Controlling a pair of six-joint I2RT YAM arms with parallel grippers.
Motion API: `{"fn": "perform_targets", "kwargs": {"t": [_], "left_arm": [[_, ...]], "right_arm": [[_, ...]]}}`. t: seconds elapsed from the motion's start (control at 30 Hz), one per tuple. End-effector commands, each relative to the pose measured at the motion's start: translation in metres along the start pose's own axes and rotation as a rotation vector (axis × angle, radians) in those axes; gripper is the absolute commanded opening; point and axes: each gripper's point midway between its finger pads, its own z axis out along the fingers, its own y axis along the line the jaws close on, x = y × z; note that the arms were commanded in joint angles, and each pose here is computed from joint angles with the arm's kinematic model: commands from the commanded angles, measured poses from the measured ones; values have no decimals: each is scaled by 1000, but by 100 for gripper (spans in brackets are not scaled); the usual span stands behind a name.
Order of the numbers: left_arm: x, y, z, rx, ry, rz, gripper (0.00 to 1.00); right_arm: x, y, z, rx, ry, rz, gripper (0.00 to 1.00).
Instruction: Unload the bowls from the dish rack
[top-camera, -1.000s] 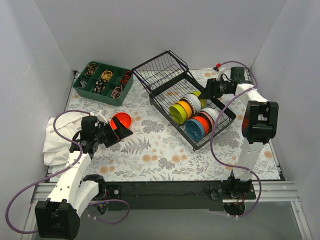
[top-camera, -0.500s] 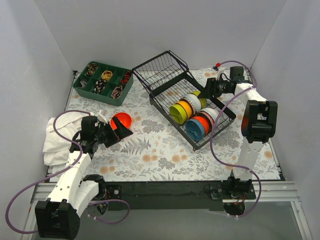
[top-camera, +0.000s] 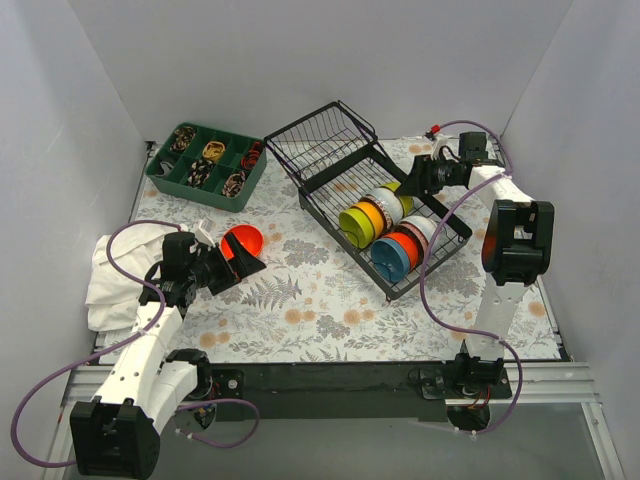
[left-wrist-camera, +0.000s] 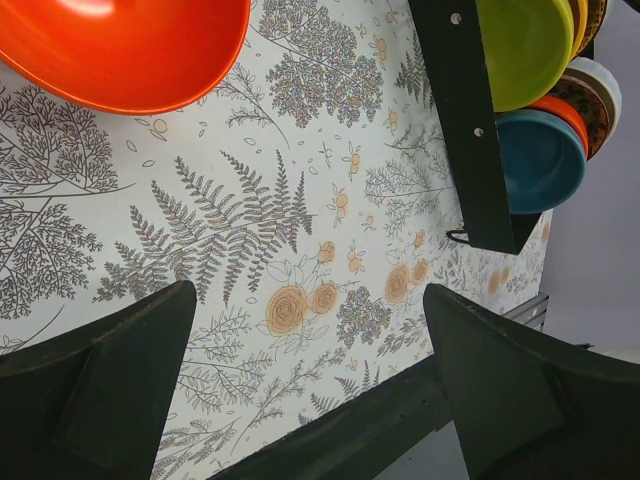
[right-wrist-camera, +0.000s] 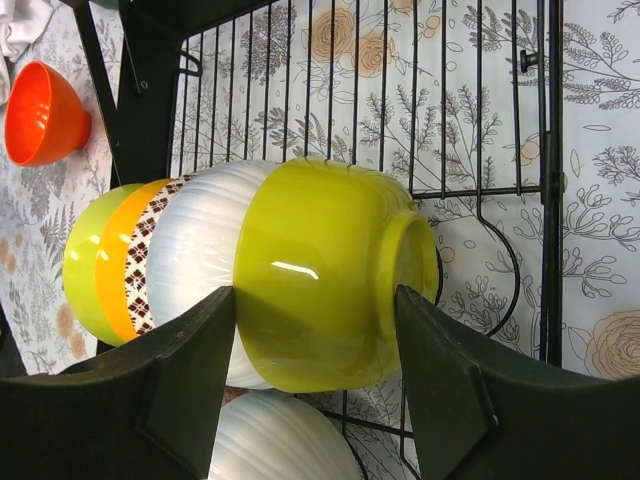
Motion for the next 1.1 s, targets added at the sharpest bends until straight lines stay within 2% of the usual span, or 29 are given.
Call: {"fn": "perform_targets", "kwargs": {"t": [0.0,0.17,0.53,1.07], "left_arm": [[-2,-4,-2,19,-23,17,98],[-3,-5,-3,24,-31,24,98],[-5,-8,-6,28,-50,32,98],[-6,-10,-8,37,-56,38,98]], "right_arm": [[22,-5,11,110,95,-13,29],[13,-2,4,180,86,-55,16],[-10,4,-18,313,23,-103,3],[-26,0,-45,470,-64,-69,1]]}}
